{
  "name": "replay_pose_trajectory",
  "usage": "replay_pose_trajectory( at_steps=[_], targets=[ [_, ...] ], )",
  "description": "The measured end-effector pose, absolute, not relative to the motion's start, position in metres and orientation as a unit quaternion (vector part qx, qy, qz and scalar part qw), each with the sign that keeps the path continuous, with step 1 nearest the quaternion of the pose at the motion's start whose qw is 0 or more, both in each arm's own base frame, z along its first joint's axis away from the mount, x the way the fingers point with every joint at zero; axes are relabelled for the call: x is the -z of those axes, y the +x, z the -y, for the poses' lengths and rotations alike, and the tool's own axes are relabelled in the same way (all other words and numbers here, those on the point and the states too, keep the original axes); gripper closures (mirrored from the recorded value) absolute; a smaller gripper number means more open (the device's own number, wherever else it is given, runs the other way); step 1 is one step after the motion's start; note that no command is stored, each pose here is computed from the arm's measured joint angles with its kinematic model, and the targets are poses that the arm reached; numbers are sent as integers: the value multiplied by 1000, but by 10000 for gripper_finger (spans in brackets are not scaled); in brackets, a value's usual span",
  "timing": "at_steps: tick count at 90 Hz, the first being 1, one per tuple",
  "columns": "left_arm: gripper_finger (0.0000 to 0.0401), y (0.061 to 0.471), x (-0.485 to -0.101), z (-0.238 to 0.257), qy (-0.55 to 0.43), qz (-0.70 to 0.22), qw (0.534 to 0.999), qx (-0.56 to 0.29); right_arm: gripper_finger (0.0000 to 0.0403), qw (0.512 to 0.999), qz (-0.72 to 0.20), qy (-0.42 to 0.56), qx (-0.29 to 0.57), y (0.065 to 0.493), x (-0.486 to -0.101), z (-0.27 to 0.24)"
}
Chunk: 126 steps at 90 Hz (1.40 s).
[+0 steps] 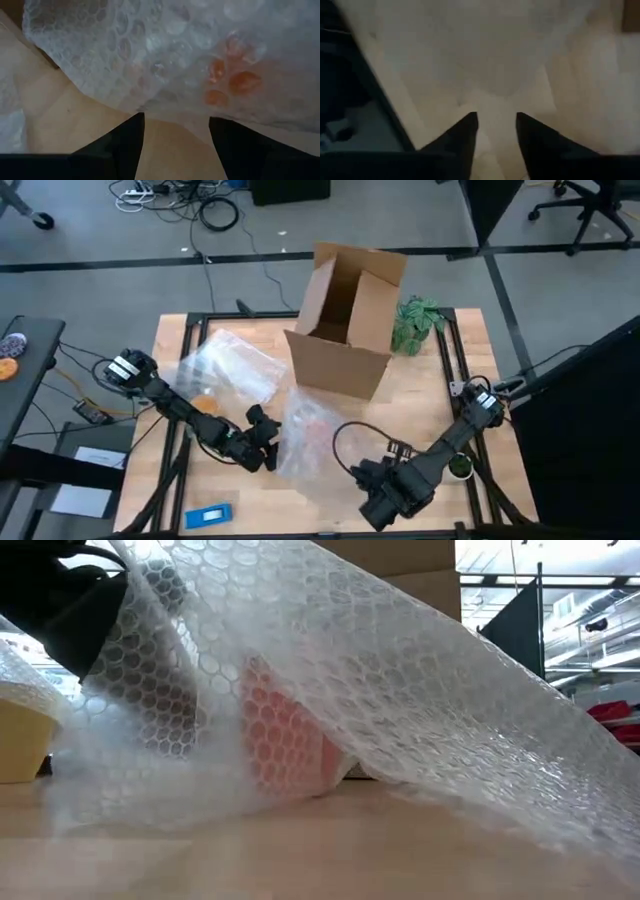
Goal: Wrap mug
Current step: Wrap the orange mug with transparent bubble wrap
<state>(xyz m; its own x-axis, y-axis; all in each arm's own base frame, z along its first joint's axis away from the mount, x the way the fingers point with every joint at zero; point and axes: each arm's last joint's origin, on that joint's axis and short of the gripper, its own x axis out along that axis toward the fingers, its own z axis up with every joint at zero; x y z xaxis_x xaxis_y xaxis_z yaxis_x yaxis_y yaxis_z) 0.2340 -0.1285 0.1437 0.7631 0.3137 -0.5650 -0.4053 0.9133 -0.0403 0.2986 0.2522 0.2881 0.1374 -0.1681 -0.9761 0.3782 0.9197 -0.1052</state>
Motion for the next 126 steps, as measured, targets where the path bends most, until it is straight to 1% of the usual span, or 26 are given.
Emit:
replay_pose_trajectory(
  at_steps=[14,28,41,48,63,69,75,80,87,103,110,115,126],
  targets=[
    [193,234,-144,129,-82,-290,935,-186,180,761,-612,100,192,314,-251,-246],
    [193,234,-143,129,-75,-296,936,-178,139,773,-600,105,176,330,-215,-233],
    [193,234,-143,130,-74,-300,935,-172,132,764,-600,93,218,337,-206,-210],
    [193,234,-143,130,-75,-300,935,-171,139,754,-605,80,243,338,-206,-200],
    [193,234,-143,130,-75,-301,935,-171,162,714,-649,52,257,330,-221,-193],
    [193,234,-143,130,-76,-303,935,-168,166,713,-653,36,253,327,-228,-196],
    [193,234,-143,130,-76,-303,935,-168,164,725,-640,24,252,327,-231,-198],
    [193,234,-143,130,-76,-303,935,-168,154,726,-640,25,250,327,-231,-198],
    [193,234,-143,130,-76,-303,935,-168,130,724,-640,30,254,330,-231,-195],
    [193,234,-143,130,-76,-303,935,-168,47,737,-631,34,239,337,-230,-191],
    [193,234,-143,130,-76,-303,935,-168,14,746,-627,25,222,341,-223,-190],
    [193,234,-143,130,-76,-303,935,-168,10,749,-627,21,214,344,-215,-185],
    [193,234,-143,130,-77,-302,935,-168,32,760,-623,5,185,352,-194,-173]
  ],
)
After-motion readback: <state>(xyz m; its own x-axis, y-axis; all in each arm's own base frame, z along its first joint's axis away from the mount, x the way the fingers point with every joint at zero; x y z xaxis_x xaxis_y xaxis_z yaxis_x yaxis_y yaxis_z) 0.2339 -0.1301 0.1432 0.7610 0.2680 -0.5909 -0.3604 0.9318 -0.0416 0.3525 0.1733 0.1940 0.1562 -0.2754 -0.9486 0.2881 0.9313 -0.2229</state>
